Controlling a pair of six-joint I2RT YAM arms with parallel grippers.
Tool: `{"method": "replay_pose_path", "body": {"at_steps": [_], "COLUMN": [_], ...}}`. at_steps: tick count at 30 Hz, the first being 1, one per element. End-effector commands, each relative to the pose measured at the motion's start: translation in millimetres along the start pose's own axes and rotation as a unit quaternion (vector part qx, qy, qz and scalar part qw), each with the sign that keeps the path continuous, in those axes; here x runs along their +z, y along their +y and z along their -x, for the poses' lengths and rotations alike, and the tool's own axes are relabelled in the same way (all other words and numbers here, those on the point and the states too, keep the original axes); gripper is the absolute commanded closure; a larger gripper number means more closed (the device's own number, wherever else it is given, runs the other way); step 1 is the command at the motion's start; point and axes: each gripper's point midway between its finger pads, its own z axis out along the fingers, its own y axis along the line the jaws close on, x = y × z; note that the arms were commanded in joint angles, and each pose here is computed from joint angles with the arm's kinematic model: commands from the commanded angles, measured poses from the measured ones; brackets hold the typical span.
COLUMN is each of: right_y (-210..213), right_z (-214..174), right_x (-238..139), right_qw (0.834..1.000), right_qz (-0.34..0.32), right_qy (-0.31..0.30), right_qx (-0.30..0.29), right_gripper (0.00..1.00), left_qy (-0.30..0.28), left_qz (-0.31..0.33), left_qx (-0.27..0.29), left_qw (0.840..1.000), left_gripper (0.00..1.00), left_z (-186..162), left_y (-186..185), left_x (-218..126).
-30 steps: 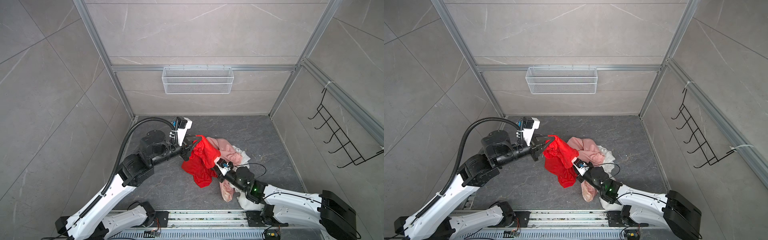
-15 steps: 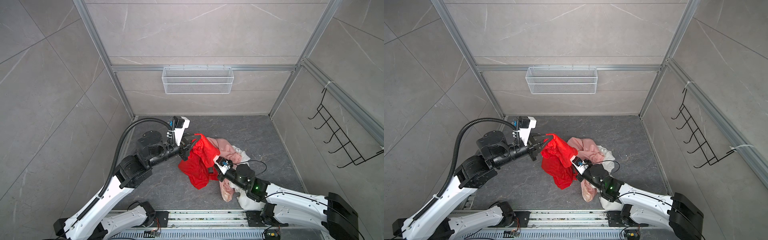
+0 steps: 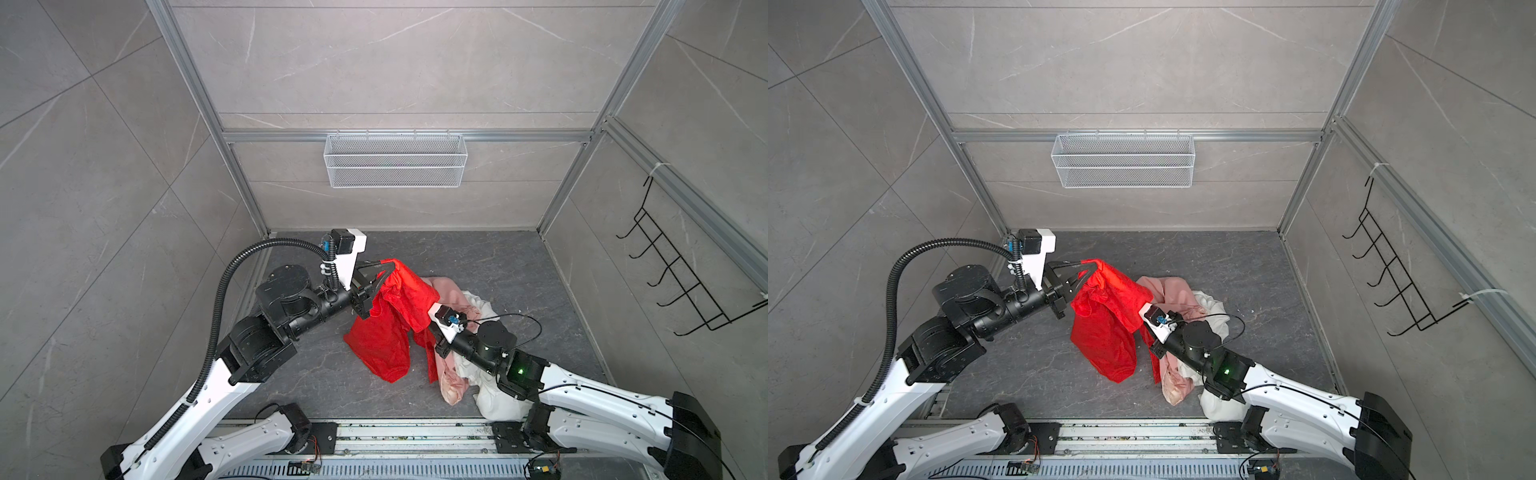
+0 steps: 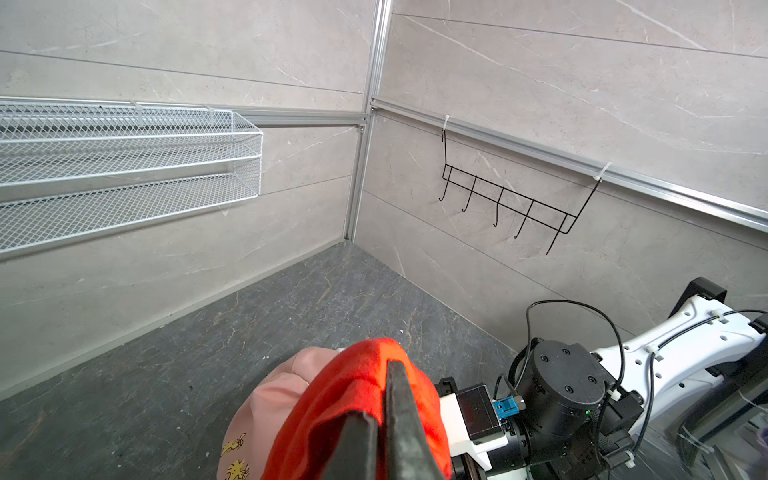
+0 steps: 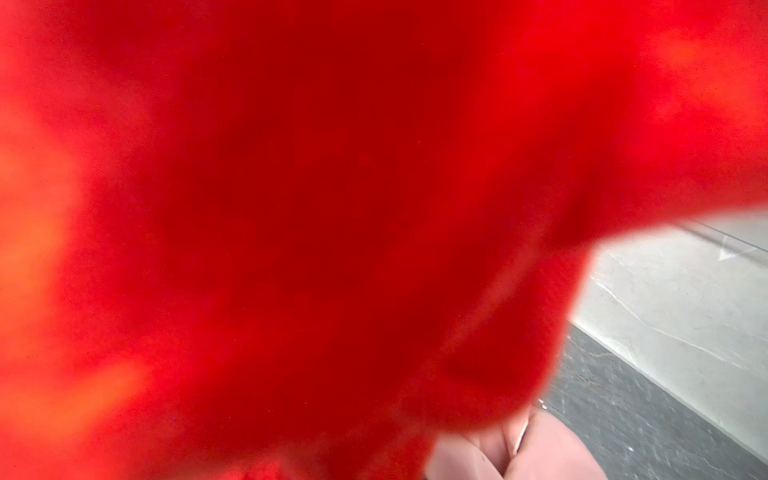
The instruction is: Pick out a specific cloth from the pile
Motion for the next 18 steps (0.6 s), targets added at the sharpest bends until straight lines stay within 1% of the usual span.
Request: {"method": "replay_pose_path", "body": {"at_steps": [1, 18], "right_y": [-3.4, -17.1], "right_z": [40.0, 115.4], "right_x": [-7.3, -31.3], "right_qw": [0.999, 0.994], "right_qz": [0.004, 0.007], "right_qy": [-0.046, -0.107], "right_qx": [0.016, 0.037], "right_gripper": [0.97, 1.0], "left_qy": [-0.064, -0.063], "left_qz": [0.005, 0.04], "left_qx": [0.01, 0.024], "left_qw": [0.998, 0.997], "left_gripper": [1.0, 1.0], "left_z": [35.6, 33.4], "left_y": [-2.4, 8.9], "left_x": [-13.7, -21.1]}}
